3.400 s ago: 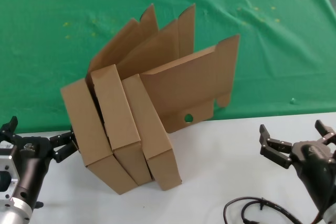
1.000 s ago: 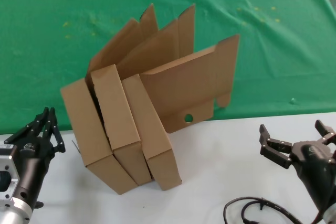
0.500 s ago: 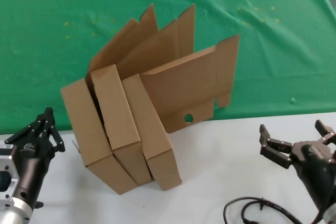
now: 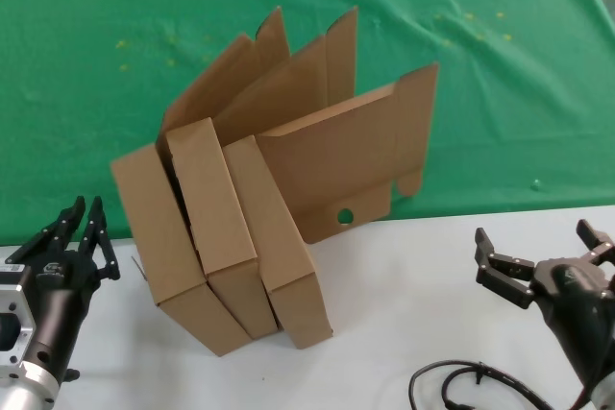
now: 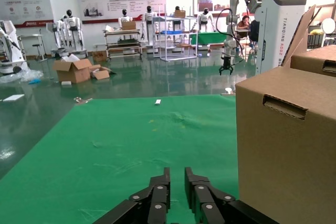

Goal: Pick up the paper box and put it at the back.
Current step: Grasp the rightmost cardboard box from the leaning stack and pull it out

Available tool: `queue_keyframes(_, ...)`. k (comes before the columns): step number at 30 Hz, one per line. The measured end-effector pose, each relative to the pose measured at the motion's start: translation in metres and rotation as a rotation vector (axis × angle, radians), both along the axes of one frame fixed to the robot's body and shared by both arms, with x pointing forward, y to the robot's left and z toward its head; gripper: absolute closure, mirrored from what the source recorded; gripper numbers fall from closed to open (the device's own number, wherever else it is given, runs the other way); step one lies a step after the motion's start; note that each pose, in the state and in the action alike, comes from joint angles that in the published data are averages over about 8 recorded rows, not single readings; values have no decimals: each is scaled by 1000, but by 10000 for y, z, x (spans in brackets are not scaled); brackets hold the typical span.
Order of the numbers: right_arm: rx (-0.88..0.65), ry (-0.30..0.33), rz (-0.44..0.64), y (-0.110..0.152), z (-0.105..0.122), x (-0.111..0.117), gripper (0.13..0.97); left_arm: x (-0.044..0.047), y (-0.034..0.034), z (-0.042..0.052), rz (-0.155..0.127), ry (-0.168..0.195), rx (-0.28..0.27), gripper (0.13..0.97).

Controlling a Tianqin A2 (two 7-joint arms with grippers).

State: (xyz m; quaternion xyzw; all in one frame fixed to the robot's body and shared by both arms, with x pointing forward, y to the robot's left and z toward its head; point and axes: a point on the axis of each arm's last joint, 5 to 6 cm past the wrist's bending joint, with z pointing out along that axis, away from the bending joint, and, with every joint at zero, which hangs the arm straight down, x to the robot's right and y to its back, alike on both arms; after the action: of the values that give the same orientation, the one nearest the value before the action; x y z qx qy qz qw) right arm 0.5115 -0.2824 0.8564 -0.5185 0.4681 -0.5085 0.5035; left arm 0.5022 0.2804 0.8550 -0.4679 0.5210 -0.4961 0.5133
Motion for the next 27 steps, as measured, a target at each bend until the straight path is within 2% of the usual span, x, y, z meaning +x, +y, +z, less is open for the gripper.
queue_keyframes(8, 7, 2, 9, -107, -15, 32, 130, 0, 0, 0, 0, 0, 0, 844)
queue_keyframes(14, -40, -33, 54, -278, 45, 217, 130, 0, 0, 0, 0, 0, 0, 750)
queue_keyframes(17, -93, -77, 104, -366, 143, 390, 130, 0, 0, 0, 0, 0, 0, 693)
queue_keyframes(21, -199, -164, 202, -492, 356, 674, 130, 0, 0, 0, 0, 0, 0, 693)
queue_keyframes(27, -392, -303, 394, -724, 798, 1121, 130, 0, 0, 0, 0, 0, 0, 534)
